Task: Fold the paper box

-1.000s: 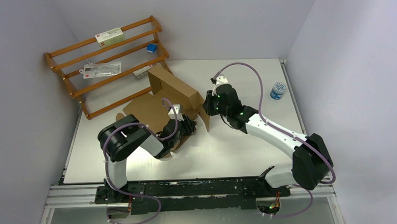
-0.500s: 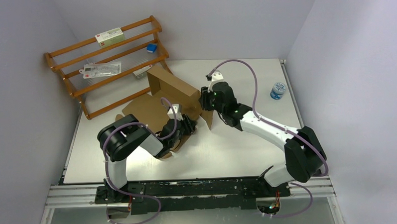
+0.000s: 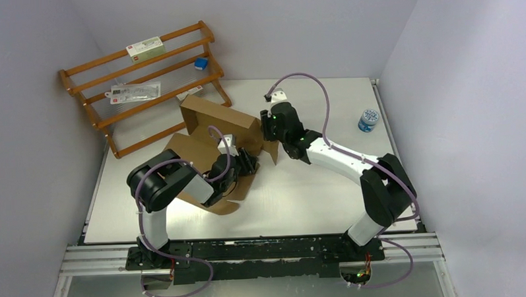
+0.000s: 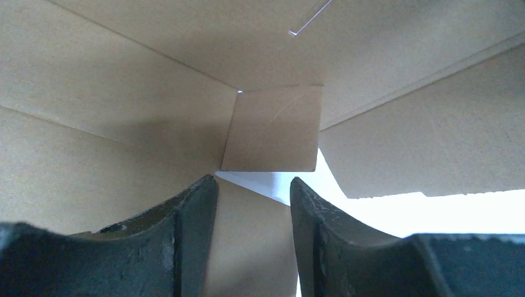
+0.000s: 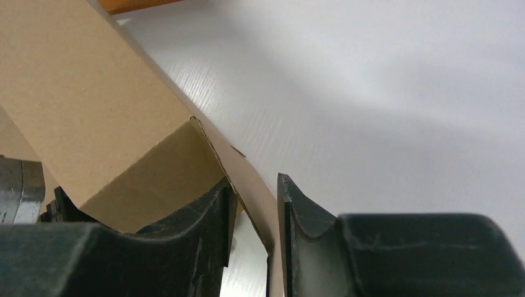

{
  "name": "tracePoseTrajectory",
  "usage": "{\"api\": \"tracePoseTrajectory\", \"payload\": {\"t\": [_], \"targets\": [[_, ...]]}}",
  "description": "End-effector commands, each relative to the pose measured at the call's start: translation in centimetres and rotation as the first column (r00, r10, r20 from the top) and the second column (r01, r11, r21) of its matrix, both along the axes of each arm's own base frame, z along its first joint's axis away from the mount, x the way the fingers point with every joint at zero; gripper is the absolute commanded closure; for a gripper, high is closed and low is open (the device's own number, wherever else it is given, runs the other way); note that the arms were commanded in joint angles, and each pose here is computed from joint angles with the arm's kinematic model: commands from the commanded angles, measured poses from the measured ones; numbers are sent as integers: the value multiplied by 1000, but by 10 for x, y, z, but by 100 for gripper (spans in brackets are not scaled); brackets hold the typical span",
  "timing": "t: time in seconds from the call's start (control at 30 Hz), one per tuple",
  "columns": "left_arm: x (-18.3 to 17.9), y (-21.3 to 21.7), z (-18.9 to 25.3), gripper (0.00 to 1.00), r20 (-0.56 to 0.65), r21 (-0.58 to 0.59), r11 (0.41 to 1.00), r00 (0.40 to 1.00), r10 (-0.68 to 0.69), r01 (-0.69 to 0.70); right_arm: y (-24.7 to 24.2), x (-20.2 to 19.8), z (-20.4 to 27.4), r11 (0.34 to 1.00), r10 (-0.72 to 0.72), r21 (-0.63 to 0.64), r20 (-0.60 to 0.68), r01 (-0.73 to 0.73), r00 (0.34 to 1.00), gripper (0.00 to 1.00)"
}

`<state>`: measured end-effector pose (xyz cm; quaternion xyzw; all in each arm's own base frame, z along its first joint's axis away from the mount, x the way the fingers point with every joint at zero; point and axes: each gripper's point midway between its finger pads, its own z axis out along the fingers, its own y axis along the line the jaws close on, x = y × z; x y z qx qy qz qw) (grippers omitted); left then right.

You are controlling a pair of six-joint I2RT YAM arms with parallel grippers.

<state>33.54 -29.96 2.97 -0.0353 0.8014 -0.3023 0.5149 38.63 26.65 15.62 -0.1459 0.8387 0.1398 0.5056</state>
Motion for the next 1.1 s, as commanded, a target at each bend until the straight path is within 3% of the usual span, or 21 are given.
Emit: {"api": "tracePoseTrajectory", "payload": {"t": [0.0,0.17,0.43,0.73,0.9,1.07], "targets": [[1,6,-14,47,-33,21,1000,999,6,-5,0,3,-5,999,-38,-4,-23,38,999,68],[-1,1,-22,50,-56,-5,1000,998,-11,10,8,3,-4,1000,-11,-10,-30,11,999,70],[-2,2,-22,46,-54,-5,1000,999,-7,6,38,-3,-6,992,112,73,-67,-107,991,58],[3,15,-16,39,-41,3,999,998,54,-54,38,13,-8,996,17,93,-79,-10,997,51],[9,29,-13,39,-48,-28,993,992,115,-116,46,11,-1,992,56,118,-94,-45,994,54],[12,40,-17,44,-74,-44,985,983,165,-169,47,-2,-3,991,95,110,-154,-78,984,65]]}}
